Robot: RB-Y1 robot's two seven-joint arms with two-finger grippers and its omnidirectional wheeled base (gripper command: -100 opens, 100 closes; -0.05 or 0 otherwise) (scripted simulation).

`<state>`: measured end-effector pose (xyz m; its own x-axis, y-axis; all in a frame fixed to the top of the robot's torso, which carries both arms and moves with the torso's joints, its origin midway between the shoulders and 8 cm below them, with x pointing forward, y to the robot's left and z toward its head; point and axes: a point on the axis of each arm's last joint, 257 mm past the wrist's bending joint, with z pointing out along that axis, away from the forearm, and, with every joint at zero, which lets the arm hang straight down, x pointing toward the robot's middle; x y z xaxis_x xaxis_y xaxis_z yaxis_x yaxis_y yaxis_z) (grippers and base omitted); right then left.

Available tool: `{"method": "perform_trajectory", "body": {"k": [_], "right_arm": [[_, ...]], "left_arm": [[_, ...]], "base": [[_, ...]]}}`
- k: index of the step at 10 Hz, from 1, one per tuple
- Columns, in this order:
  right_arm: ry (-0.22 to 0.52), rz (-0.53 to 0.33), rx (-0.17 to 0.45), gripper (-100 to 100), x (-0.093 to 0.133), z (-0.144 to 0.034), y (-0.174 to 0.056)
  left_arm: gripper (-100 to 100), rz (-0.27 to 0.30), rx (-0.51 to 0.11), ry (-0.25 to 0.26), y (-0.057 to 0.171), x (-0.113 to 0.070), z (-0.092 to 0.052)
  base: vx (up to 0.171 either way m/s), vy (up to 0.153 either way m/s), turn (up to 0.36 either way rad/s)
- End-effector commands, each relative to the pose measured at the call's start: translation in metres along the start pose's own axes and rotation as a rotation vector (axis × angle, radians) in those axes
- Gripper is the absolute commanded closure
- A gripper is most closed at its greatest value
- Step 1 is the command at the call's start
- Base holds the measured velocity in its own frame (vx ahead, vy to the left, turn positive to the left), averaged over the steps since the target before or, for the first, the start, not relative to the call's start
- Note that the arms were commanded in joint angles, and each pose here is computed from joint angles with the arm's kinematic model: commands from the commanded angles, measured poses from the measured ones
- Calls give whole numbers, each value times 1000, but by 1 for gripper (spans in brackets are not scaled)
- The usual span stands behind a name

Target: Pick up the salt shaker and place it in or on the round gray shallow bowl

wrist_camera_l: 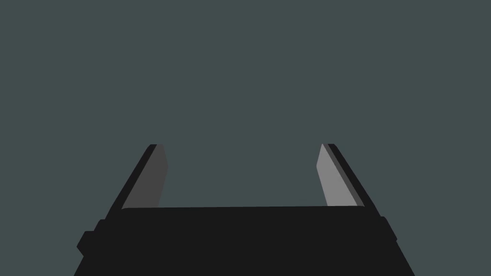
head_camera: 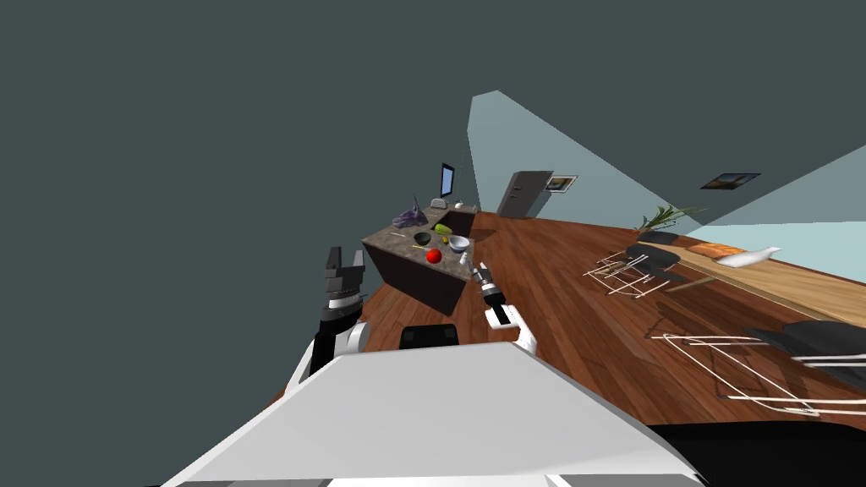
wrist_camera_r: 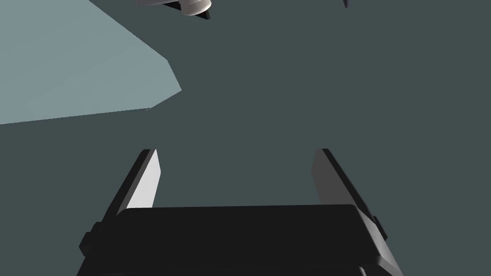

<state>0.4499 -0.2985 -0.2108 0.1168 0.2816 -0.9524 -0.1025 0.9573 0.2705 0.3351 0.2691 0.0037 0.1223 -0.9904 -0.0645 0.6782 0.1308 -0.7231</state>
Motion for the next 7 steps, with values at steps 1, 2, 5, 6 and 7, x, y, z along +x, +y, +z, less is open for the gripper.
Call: {"method": "perform_trajectory", "body": {"k": [1, 2, 5, 6, 7], "right_arm": [[39, -56, 24, -100, 16, -1, -15], [41, -56, 25, -100, 17, -1, -16], [106, -146, 62, -100, 41, -2, -42], [125, -174, 73, -100, 48, -3, -50], [143, -200, 82, -100, 54, -4, -58]], "left_arm": [[0, 0, 0, 0, 0, 0, 0], [0, 0, 0, 0, 0, 0, 0], [0, 0, 0, 0, 0, 0, 0], [0, 0, 0, 0, 0, 0, 0], [0, 0, 0, 0, 0, 0, 0]], "base": [[51, 115, -35], [44, 78, -19], [60, 73, -22], [75, 104, -28], [90, 102, -23]]}}
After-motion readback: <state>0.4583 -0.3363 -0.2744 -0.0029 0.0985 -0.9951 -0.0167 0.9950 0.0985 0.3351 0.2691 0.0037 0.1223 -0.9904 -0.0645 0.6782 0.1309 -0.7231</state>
